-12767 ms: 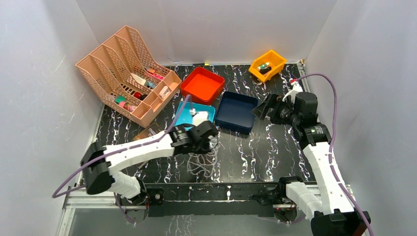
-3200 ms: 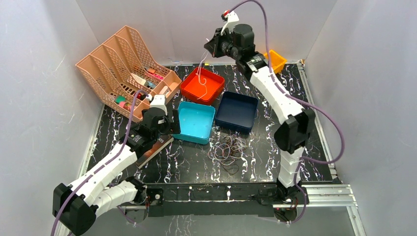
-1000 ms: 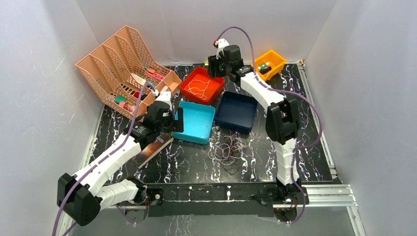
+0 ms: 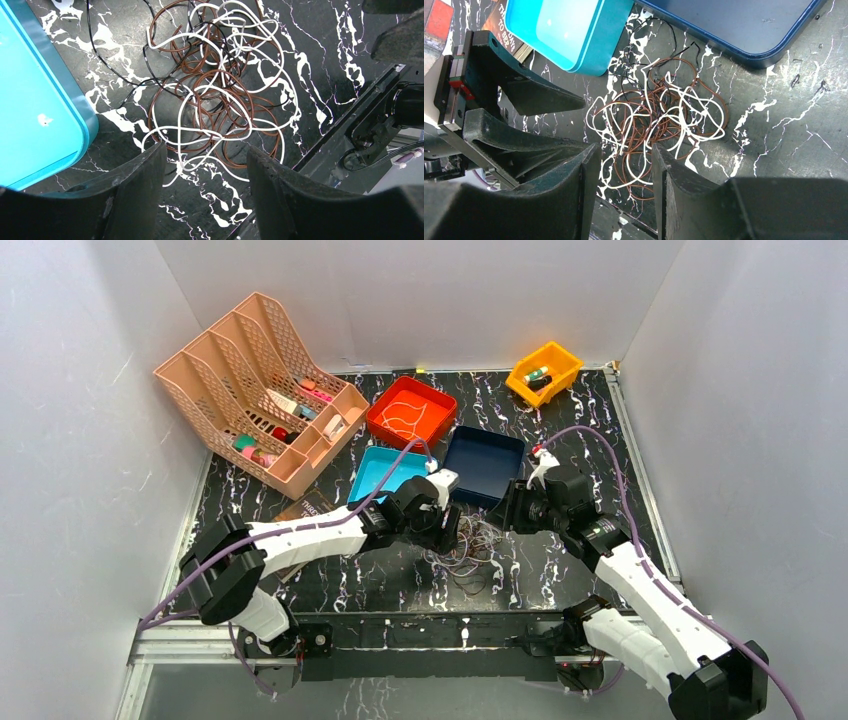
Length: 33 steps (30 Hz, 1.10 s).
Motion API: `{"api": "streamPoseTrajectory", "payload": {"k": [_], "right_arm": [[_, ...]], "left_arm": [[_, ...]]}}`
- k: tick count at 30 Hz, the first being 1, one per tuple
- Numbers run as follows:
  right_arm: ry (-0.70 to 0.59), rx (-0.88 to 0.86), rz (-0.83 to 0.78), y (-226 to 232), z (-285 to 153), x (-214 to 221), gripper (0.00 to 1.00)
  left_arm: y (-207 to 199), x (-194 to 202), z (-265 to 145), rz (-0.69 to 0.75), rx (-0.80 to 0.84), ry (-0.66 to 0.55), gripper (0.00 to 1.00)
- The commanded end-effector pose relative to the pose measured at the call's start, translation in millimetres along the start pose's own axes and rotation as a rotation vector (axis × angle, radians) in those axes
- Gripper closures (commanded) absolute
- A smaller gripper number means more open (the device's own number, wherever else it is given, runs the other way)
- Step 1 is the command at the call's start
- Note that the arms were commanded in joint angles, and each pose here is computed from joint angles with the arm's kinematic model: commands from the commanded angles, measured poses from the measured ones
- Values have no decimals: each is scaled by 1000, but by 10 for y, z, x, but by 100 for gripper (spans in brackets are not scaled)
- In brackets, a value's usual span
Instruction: Untangle the cables
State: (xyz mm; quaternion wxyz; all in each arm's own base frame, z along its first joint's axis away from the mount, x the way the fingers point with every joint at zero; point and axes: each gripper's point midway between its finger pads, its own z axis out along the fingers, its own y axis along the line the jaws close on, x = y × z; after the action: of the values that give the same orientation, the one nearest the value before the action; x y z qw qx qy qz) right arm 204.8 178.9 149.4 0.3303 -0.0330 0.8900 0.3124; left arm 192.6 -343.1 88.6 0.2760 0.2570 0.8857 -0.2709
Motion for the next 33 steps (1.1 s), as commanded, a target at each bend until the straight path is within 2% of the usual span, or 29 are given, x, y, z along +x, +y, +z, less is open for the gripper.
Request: {"api": "streamPoseTrajectory", "payload": {"k": [1, 8, 19, 22, 30, 33], "right_arm": [[-39, -29, 4, 69, -22, -88, 51], [-35, -34, 0, 83, -21, -92, 51], [-23, -44, 5, 95, -3, -74, 52], [-20, -42, 6, 90, 1, -66, 52], [-32, -49, 7, 104, -6, -84, 52], [-48, -63, -1, 131, -17, -111, 52]], "left_arm": [[-51, -1, 35, 0, 26, 0, 44], [36, 113, 116, 15, -3, 33, 49], [118, 281, 234, 11, -20, 76, 62], [127, 304, 256, 10, -21, 81, 70], [127, 208, 219, 16, -33, 51, 98], [113, 116, 158, 21, -40, 30, 100]]}}
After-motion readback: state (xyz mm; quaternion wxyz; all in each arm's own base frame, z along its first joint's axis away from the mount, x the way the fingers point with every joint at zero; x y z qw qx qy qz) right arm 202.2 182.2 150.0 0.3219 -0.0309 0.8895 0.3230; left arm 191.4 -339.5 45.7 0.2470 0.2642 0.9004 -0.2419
